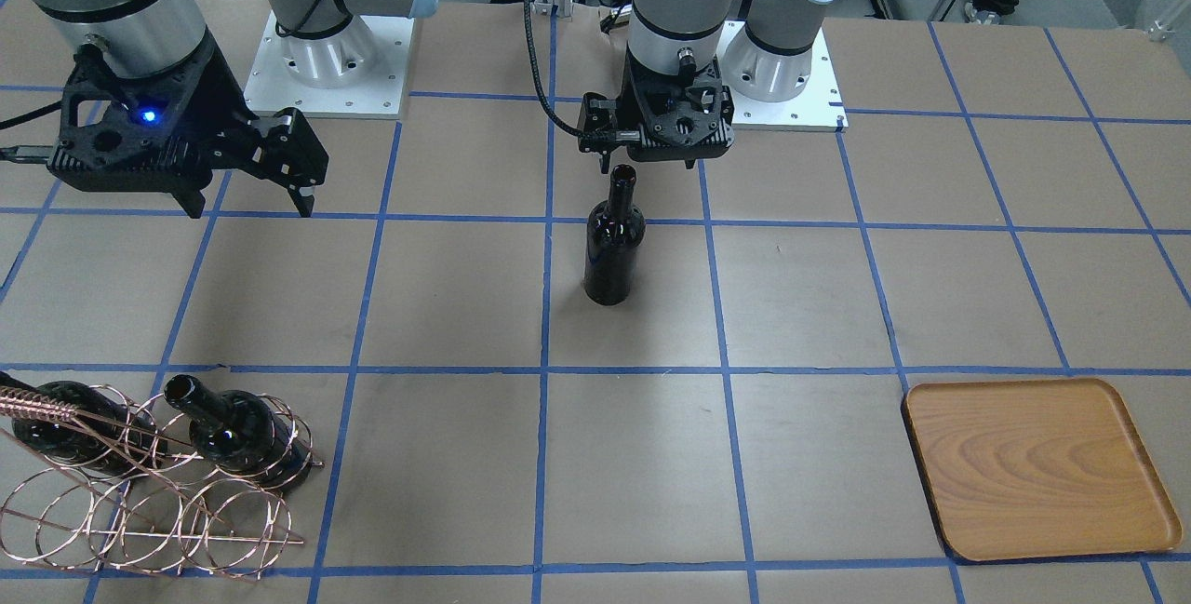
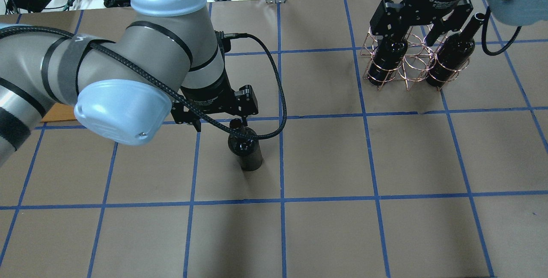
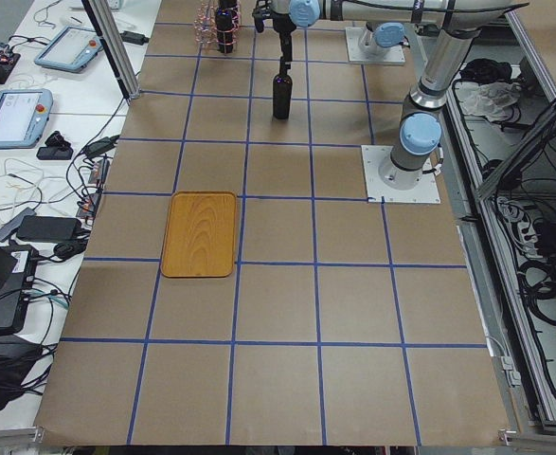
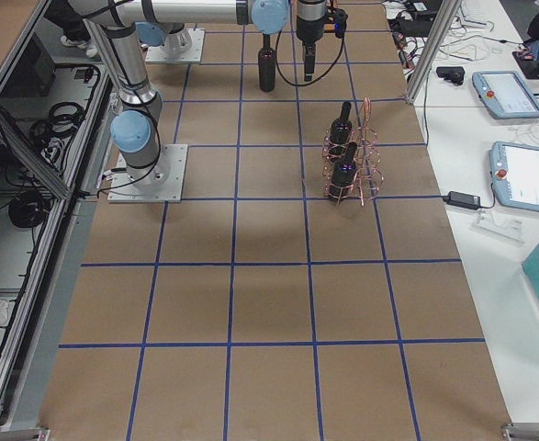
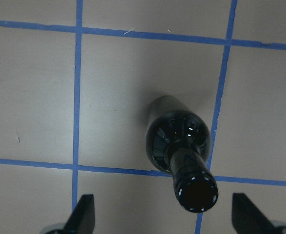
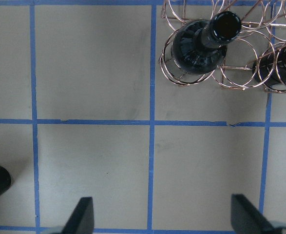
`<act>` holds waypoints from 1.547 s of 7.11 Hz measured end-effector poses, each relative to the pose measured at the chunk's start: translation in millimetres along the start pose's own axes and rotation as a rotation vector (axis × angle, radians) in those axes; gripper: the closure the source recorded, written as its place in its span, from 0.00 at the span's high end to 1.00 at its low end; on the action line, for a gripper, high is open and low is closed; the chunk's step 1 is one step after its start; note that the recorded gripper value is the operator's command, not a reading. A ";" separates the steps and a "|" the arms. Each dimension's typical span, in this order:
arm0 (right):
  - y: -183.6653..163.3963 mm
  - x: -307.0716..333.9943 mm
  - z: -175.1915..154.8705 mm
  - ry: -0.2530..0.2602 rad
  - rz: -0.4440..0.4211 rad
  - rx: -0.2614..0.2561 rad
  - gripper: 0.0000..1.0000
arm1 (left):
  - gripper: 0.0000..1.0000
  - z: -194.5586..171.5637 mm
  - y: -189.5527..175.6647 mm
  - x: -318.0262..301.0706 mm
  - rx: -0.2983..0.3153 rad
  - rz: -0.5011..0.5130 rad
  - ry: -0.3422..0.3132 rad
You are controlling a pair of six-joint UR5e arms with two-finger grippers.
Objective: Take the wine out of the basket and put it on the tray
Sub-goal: 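Grasp the standing bottle's neck with the left gripper while the right arm withdraws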
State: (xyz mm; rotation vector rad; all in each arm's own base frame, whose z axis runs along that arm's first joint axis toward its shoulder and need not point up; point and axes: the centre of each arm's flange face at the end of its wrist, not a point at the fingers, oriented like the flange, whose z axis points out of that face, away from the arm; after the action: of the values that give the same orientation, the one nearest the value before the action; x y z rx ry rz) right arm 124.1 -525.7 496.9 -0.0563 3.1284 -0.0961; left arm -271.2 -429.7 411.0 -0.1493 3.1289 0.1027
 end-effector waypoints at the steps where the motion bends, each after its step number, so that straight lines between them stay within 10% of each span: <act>1: 1.5 0.1 -0.8 0.000 -0.014 -0.002 1.00 | 1.00 5.5 -3.7 4.4 0.002 0.004 0.014; 5: 10.3 0.4 0.5 0.003 -0.023 -0.047 1.00 | 0.94 17.5 -7.8 10.2 -0.012 0.012 0.028; 9: 12.6 0.4 -0.2 0.003 -0.023 -0.055 1.00 | 0.50 25.0 -15.7 14.7 0.004 0.012 0.040; 11: 13.2 0.3 -1.1 0.004 -0.024 -0.054 1.00 | 0.48 25.6 -15.6 15.0 0.002 0.013 0.040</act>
State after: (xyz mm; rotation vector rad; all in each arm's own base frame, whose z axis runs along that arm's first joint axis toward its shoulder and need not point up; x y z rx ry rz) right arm 123.3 -512.5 497.2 -0.0938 3.1343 -0.0127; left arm -284.5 -445.0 384.3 -0.1329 3.1703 0.0981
